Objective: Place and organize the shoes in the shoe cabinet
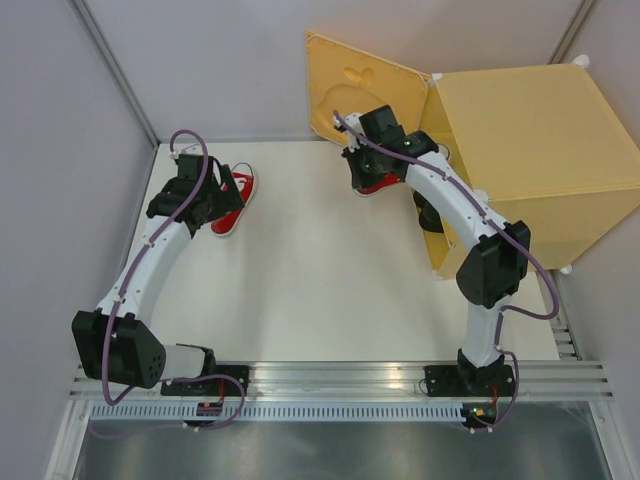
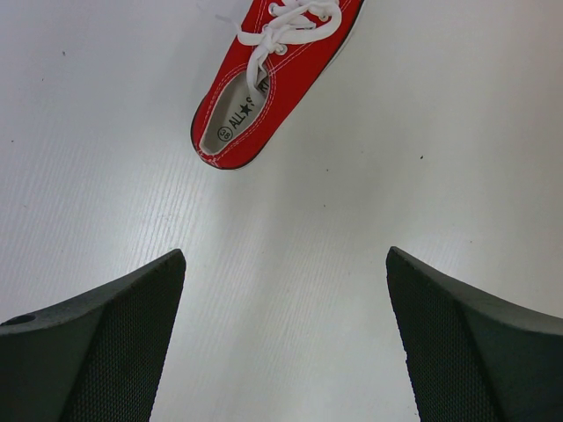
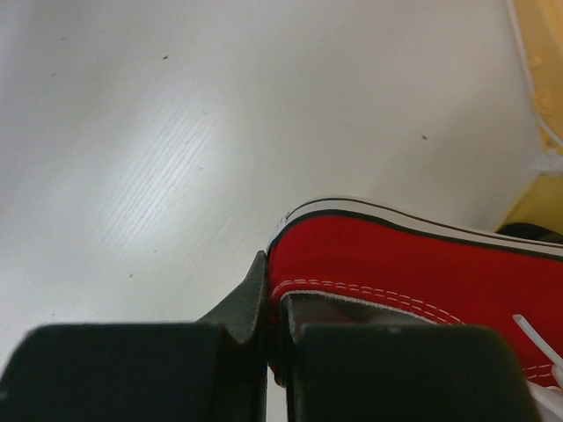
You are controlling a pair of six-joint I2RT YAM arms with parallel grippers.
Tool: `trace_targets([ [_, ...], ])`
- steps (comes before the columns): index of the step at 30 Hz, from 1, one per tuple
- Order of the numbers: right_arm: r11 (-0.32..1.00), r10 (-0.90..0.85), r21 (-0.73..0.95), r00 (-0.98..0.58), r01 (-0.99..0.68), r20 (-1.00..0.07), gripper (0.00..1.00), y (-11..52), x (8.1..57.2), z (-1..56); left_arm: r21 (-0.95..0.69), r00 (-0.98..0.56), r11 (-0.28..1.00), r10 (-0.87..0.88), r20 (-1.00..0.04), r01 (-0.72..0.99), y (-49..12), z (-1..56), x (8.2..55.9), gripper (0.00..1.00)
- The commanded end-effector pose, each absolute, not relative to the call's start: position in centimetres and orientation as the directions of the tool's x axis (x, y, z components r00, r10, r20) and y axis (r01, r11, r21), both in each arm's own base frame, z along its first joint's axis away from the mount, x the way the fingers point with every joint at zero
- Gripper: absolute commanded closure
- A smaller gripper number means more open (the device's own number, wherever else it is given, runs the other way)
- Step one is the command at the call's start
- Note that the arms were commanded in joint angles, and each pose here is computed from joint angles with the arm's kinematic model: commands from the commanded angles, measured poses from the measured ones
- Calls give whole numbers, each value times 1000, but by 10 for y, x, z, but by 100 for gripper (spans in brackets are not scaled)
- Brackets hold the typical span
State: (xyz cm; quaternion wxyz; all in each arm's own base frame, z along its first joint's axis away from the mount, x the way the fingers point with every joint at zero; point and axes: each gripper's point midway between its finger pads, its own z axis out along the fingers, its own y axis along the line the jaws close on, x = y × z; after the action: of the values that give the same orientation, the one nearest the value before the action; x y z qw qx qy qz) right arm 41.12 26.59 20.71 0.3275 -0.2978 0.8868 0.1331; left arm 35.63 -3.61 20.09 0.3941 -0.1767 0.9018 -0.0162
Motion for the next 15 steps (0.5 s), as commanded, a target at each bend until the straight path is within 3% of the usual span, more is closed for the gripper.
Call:
trace_targets([
  [1,796,-430,-34,-524,-605,-735,99,242,439,251,-174,-606,946,-310,-733,-273,-36,210,361,3],
  [15,881,-399,-122,-578,-458,-712,99,150,501,247,-176,-605,947,-307,-735,-267,-37,212,362,3],
])
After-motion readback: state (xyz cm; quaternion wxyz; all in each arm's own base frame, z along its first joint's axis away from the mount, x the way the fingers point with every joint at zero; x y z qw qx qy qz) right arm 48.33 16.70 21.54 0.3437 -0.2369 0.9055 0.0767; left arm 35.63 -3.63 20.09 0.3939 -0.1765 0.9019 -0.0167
